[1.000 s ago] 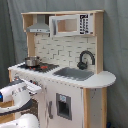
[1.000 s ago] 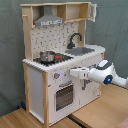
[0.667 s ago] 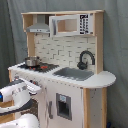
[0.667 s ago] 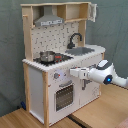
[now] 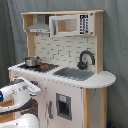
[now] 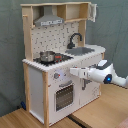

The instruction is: Play with the kitchen

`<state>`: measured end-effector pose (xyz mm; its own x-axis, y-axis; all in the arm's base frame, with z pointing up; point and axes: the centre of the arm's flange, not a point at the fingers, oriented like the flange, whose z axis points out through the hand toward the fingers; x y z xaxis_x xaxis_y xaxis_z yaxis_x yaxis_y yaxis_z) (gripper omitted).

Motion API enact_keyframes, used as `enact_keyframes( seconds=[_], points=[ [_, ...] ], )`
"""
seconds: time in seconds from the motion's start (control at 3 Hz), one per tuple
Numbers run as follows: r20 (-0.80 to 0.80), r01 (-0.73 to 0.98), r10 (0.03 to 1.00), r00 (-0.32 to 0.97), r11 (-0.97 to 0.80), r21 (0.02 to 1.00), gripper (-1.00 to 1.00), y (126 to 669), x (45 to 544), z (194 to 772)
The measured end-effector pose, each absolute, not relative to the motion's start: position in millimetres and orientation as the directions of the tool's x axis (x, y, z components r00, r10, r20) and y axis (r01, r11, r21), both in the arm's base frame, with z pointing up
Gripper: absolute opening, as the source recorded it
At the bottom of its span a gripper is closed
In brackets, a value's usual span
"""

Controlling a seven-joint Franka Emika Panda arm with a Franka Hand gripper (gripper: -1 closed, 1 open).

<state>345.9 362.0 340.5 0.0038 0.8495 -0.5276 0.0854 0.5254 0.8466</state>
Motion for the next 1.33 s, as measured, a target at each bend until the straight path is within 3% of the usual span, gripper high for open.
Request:
enact_keyframes(
  seconds=[1.33],
  points=[
    [-0.126,0.087,0.992,0.020,0.123,0.989,-1.00,360.0,345.6,342.0]
  ],
)
